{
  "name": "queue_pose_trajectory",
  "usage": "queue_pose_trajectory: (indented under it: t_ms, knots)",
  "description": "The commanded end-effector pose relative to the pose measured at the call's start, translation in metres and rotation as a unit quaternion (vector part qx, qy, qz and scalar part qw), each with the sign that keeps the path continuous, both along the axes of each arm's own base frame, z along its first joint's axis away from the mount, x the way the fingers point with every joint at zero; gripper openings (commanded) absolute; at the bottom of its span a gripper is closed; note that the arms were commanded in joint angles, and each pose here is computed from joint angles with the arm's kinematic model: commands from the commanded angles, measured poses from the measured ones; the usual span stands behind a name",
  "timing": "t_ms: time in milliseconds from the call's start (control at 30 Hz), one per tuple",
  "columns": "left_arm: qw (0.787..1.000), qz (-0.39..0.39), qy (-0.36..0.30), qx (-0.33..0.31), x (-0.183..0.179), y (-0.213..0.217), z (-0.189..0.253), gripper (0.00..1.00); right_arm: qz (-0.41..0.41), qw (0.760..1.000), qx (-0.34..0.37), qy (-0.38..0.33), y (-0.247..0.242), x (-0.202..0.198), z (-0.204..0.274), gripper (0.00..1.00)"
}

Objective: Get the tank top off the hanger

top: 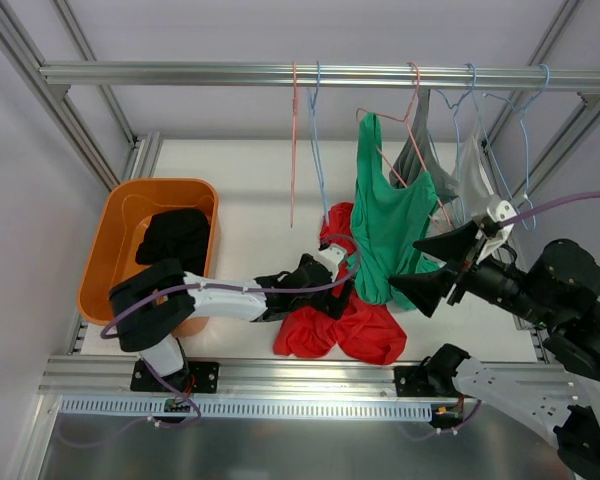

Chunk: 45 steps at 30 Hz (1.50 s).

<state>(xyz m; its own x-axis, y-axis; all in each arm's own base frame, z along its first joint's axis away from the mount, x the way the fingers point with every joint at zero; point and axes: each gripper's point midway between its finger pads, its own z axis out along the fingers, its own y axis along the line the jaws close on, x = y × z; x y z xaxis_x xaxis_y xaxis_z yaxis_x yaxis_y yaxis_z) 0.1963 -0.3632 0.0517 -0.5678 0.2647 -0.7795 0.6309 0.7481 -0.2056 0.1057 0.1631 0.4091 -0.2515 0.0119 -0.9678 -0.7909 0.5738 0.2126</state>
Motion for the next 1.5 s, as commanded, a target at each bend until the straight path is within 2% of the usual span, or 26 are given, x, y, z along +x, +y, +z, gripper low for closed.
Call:
queue_pose_trajectory:
  t_ms: [0, 100, 133, 167, 200, 233, 267, 300, 333, 367, 433, 467, 533, 567, 633, 667, 933, 1067, 1133, 1233, 1333, 1467]
  knots:
    - [0.999, -0.003, -0.021, -0.033, 0.012, -0.033, 0.008, 0.99, 0.022, 1.000, 0.014, -0.012, -0.002, -0.012, 0.005, 1.00]
    - [1.000, 0.010, -0.013, -0.012, 0.009, -0.033, -0.013, 0.99, 0.022, 1.000, 0.012, -0.014, -0.005, -0.014, 0.004, 1.00]
    - [0.999, 0.030, -0.019, -0.002, 0.011, -0.027, -0.019, 0.97, 0.023, 1.000, 0.013, -0.016, -0.006, -0.016, 0.004, 1.00]
    - [0.999, 0.037, -0.020, 0.006, 0.010, -0.024, -0.025, 0.91, 0.023, 1.000, 0.013, -0.016, -0.006, -0.016, 0.003, 0.99]
    - [0.999, 0.042, -0.021, 0.012, 0.006, -0.022, -0.029, 0.81, 0.022, 1.000, 0.014, -0.017, -0.007, -0.016, 0.003, 1.00]
    - [0.998, 0.053, -0.025, 0.017, 0.006, -0.017, -0.030, 0.52, 0.023, 1.000, 0.013, -0.017, -0.007, -0.016, 0.002, 0.99]
    - [0.997, 0.072, -0.022, 0.018, 0.004, -0.008, -0.031, 0.35, 0.021, 1.000, 0.014, -0.019, -0.008, -0.017, 0.002, 0.99]
    - [0.994, 0.098, -0.033, 0.036, 0.007, 0.005, -0.034, 0.24, 0.020, 1.000, 0.015, -0.020, -0.009, -0.017, 0.002, 0.99]
    - [0.992, 0.110, -0.037, 0.042, 0.005, 0.012, -0.033, 0.09, 0.020, 1.000, 0.013, -0.019, -0.008, -0.017, 0.000, 1.00]
    - [0.990, 0.131, -0.036, 0.038, 0.004, 0.022, -0.028, 0.00, 0.019, 0.999, 0.014, -0.022, -0.009, -0.017, 0.001, 0.99]
    - [0.980, 0.176, -0.052, 0.073, 0.004, 0.051, -0.027, 0.00, 0.017, 0.999, 0.013, -0.024, -0.010, -0.016, 0.000, 1.00]
    - [0.976, 0.202, -0.052, 0.058, 0.003, 0.060, -0.016, 0.00, 0.015, 0.999, 0.013, -0.028, -0.011, -0.016, 0.001, 0.99]
    - [0.964, 0.243, -0.077, 0.080, 0.002, 0.090, -0.005, 0.00, 0.014, 0.999, 0.013, -0.029, -0.011, -0.016, 0.000, 1.00]
    - [0.959, 0.266, -0.077, 0.054, 0.002, 0.098, 0.010, 0.00, 0.011, 0.999, 0.011, -0.030, -0.012, -0.014, -0.001, 1.00]
    - [0.948, 0.299, -0.092, 0.055, 0.001, 0.121, 0.024, 0.00, 0.010, 0.999, 0.011, -0.033, -0.012, -0.014, -0.001, 0.99]
    - [0.945, 0.312, -0.097, 0.030, 0.002, 0.127, 0.042, 0.00, 0.009, 0.999, 0.010, -0.033, -0.012, -0.012, -0.002, 0.99]
    - [0.925, 0.338, -0.165, -0.053, 0.007, 0.167, 0.144, 0.00, -0.004, 0.999, 0.011, -0.043, -0.014, -0.008, 0.000, 0.99]
    - [0.907, 0.354, -0.210, -0.092, 0.011, 0.190, 0.210, 0.00, -0.013, 0.999, 0.012, -0.051, -0.018, -0.007, 0.001, 1.00]
    - [0.895, 0.364, -0.239, -0.096, 0.014, 0.202, 0.253, 0.00, -0.016, 0.998, 0.010, -0.052, -0.018, -0.006, 0.000, 0.99]
    - [0.876, 0.388, -0.276, -0.074, 0.017, 0.220, 0.295, 0.00, -0.022, 0.998, 0.010, -0.053, -0.019, -0.003, 0.000, 1.00]
    - [0.854, 0.421, -0.294, -0.082, 0.016, 0.240, 0.352, 0.00, -0.023, 0.998, 0.011, -0.055, -0.018, -0.002, 0.001, 1.00]
    - [0.845, 0.431, -0.309, -0.066, 0.025, 0.251, 0.389, 0.00, -0.030, 0.998, 0.014, -0.060, -0.020, 0.000, 0.003, 0.99]
